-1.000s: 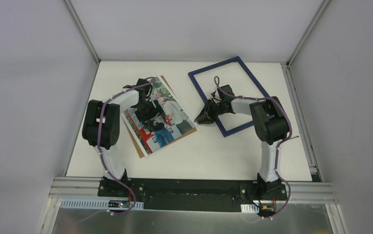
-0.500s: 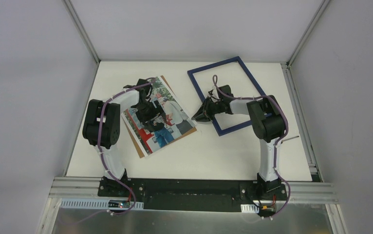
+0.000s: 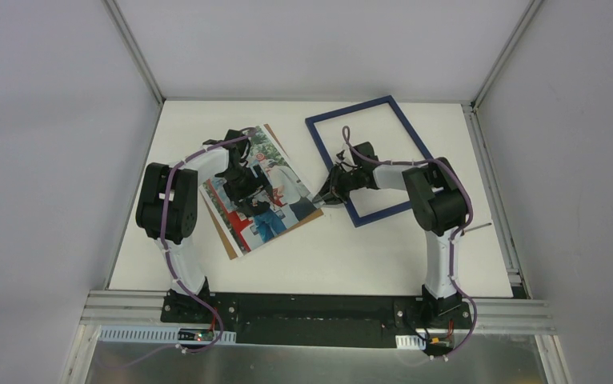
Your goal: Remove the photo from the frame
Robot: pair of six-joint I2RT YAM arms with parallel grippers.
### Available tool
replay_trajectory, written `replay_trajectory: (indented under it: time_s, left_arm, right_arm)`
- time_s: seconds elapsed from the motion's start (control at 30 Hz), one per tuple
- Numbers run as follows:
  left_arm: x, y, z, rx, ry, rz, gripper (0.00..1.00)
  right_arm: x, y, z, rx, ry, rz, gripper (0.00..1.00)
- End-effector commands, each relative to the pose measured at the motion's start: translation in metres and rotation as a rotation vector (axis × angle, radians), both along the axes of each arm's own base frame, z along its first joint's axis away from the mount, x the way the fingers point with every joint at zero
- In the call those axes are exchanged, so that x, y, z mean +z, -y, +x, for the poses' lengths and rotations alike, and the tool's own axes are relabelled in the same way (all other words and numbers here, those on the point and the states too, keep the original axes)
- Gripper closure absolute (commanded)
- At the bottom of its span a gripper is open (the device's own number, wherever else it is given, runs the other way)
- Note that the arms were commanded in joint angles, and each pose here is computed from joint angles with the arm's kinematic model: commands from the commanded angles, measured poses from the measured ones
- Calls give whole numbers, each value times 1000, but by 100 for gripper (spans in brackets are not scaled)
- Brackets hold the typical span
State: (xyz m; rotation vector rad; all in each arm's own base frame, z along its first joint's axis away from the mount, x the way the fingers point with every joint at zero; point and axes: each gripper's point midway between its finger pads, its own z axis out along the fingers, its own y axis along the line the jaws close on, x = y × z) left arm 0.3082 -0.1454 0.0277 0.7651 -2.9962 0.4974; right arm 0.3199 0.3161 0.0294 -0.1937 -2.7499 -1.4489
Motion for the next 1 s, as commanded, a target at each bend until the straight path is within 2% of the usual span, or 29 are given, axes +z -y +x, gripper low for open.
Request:
replay_trajectory:
  time_s: [0.0,0.3,0.5,0.8,0.97]
  left_arm:
    - [-27,-12,-18,-19,-85,55,24]
    - [-26,-13,-18,-29,-75,60,23]
    - [-21,-12,-14,-53,-50,49,21]
    - [28,-12,16,-45,113,-14,13]
    - [41,-37,19,32,146,-16,13]
  right_arm:
    - [-1,0,-24,34,-52,-63,83]
    - [14,-1,-16,13,-15,-57,90]
    - [29,-3,-12,10,11,-53,100]
    - [43,-1,-15,4,34,-74,100]
    - [46,6,-21,-18,58,-130,100]
